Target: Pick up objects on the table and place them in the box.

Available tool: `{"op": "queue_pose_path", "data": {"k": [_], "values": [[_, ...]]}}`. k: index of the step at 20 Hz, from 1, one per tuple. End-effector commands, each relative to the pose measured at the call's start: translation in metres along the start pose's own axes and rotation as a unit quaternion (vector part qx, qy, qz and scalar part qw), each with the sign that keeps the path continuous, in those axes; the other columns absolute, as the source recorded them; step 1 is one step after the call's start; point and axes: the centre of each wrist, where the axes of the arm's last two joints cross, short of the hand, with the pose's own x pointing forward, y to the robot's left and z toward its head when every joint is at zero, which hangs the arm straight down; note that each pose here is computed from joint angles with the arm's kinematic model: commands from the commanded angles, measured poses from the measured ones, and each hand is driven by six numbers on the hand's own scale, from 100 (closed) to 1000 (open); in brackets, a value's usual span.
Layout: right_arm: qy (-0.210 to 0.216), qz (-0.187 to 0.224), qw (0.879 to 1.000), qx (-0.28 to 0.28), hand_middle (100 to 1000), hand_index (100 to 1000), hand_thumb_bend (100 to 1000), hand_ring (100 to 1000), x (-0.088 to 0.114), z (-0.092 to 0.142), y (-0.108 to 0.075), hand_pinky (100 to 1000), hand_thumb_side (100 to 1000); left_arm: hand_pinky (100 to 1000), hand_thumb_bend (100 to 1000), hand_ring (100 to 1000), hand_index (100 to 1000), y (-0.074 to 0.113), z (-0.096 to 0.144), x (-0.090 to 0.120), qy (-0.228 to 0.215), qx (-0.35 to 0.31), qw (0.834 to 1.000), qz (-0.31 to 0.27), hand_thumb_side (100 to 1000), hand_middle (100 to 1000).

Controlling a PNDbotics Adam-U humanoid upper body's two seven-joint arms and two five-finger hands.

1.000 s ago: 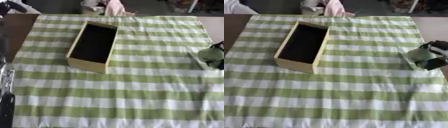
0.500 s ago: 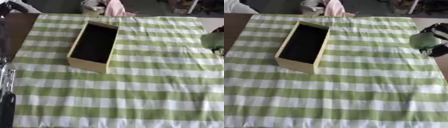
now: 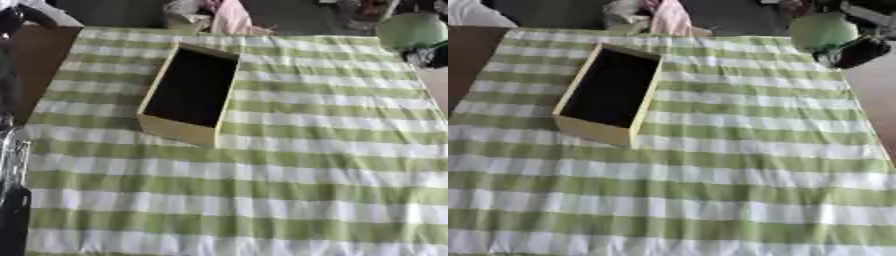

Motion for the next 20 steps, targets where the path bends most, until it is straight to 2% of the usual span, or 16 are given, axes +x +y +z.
{"op": "queue_pose_path", "data": {"k": [1,6,11,15,20], "values": [[-0.031,0.013,0.999,-0.012,653,825,100,701,0.023,-0.024,-0.018,896,221,494,100,777,746,-0.001,-0.005,0.006,-0.014,-0.005,1.0,0.001,704,711],[-0.09,0.028,0.995,-0.037,656,826,100,700,0.073,-0.067,-0.034,898,214,494,100,777,746,-0.004,-0.006,0.006,-0.016,-0.005,1.0,0.007,703,712],[-0.13,0.039,0.989,-0.051,652,821,100,692,0.116,-0.095,-0.039,896,228,494,100,777,745,-0.006,-0.007,0.006,-0.019,-0.005,1.0,0.013,703,712],[-0.159,0.047,0.985,-0.055,654,819,100,692,0.146,-0.111,-0.035,900,232,497,100,777,746,-0.008,-0.009,0.006,-0.023,-0.003,1.0,0.018,701,713],[-0.176,0.049,0.982,-0.048,654,817,100,690,0.176,-0.128,-0.019,892,237,502,100,776,747,-0.008,-0.012,0.007,-0.034,0.005,0.999,0.022,697,714]]}}
